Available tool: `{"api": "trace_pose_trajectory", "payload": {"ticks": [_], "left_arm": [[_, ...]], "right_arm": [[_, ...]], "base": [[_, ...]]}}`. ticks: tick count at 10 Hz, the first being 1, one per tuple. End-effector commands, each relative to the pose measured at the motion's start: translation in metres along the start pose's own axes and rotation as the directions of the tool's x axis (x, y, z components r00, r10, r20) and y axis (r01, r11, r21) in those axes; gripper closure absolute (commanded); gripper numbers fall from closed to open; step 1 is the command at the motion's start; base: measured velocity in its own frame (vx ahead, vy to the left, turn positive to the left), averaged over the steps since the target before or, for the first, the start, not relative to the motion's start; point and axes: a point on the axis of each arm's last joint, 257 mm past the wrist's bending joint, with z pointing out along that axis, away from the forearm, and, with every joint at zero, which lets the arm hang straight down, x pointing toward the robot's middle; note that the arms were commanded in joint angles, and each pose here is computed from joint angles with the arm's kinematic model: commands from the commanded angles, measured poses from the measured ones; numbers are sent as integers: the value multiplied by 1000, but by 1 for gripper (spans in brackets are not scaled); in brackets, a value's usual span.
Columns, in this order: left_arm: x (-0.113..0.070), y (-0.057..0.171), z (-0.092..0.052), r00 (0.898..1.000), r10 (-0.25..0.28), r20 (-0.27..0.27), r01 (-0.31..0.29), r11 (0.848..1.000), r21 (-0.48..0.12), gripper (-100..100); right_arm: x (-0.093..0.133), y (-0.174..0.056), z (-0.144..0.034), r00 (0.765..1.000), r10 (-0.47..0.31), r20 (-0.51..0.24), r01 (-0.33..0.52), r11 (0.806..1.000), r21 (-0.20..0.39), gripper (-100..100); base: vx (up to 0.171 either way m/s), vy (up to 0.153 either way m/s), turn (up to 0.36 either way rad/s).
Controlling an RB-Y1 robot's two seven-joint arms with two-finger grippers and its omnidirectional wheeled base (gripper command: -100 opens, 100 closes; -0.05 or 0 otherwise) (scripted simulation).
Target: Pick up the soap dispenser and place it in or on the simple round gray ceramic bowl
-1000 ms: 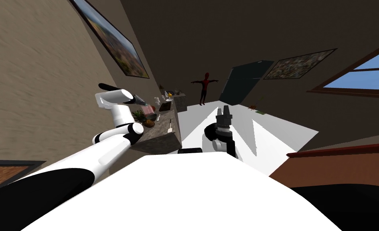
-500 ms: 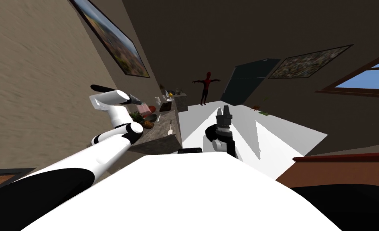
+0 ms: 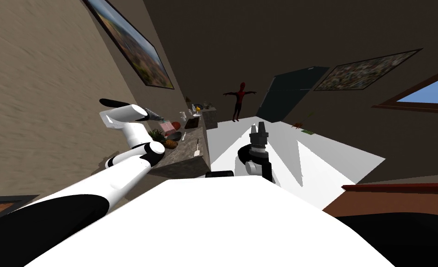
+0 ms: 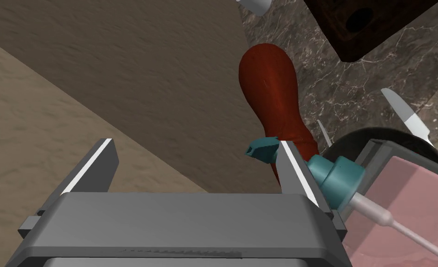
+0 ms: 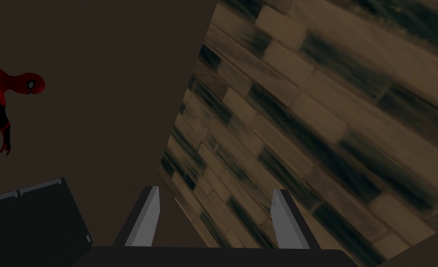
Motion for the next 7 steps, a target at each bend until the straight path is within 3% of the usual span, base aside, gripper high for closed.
{"api": "trace_pose_trajectory", "payload": {"ticks": [1, 3, 4, 5, 7], "left_arm": [[0, 0, 0, 1000, 0, 0, 0, 1000, 0, -100], [-1, 4, 1, 1000, 0, 2, 0, 1000, -9, -100], [-1, 4, 1, 1000, 0, 2, 0, 1000, -9, 0], [2, -6, -5, 1000, 3, 6, -3, 1000, -8, -100], [5, -20, -14, 1000, 6, 11, -6, 1000, -7, -100]], "right_arm": [[0, 0, 0, 1000, 0, 0, 0, 1000, 0, 0], [0, 0, 0, 1000, 0, 0, 0, 1000, 0, 0], [0, 0, 0, 1000, 0, 0, 0, 1000, 0, 0], [0, 0, 0, 1000, 0, 0, 0, 1000, 0, 0], [0, 0, 0, 1000, 0, 0, 0, 1000, 0, 0]], "base": [[-6, -5, -9], [0, 0, 0], [0, 0, 0], [5, -3, -20], [0, 0, 0]]}}
